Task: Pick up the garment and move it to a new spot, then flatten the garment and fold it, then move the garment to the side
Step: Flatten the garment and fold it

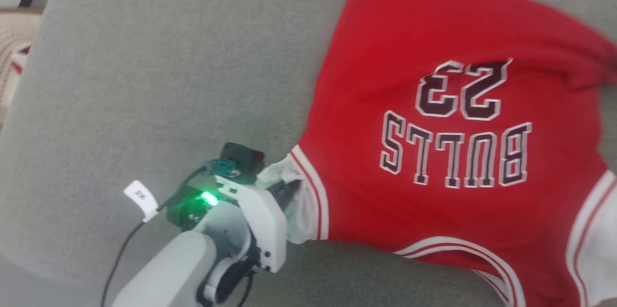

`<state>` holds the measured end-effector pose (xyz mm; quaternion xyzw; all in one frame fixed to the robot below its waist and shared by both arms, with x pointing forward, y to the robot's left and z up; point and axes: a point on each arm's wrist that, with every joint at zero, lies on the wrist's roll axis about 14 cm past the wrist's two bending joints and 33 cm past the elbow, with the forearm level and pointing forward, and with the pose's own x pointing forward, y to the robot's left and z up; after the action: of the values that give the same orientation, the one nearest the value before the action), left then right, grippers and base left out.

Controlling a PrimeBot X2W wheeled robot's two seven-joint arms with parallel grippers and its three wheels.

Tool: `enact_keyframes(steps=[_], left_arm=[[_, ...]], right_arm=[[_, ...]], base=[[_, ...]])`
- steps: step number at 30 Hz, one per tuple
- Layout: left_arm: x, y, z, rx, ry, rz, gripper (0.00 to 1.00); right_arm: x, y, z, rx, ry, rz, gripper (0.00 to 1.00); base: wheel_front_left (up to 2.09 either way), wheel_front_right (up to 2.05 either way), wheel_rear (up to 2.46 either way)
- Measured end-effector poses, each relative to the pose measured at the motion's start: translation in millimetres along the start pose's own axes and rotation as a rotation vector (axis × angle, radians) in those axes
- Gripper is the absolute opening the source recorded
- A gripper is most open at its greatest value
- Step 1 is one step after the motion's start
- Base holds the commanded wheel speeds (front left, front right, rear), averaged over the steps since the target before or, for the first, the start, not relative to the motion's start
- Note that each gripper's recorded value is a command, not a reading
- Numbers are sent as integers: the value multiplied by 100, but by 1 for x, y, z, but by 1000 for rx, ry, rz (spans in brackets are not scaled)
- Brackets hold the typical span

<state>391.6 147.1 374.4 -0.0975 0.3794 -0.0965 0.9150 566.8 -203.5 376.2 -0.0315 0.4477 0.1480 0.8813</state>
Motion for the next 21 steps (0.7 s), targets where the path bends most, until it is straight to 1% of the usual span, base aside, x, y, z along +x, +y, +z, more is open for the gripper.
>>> enact_keyframes(steps=[4,8,12,15,19,20,21], left_arm=[[-3,-1,5,24,-4,-6,0],[-4,-6,9,47,-8,-21,0],[-5,-14,13,62,-16,-44,0],[-5,-19,14,67,-20,-57,0],[-4,-22,13,69,-19,-63,0],[-3,-22,13,69,-17,-63,0],[-3,-22,13,69,-18,-64,0]], right_arm=[[-28,1,-40,15,5,32,0],[-55,0,-82,55,29,48,0],[-76,-3,-117,75,49,32,0],[-84,-1,-138,123,47,21,0],[-83,2,-151,194,5,-2,0],[-82,3,-152,208,-2,-8,36],[-82,3,-153,207,-5,-14,89]], base=[[0,0,0],[0,0,0],[0,0,0],[0,0,0],[0,0,0],[0,0,0],[0,0,0]])
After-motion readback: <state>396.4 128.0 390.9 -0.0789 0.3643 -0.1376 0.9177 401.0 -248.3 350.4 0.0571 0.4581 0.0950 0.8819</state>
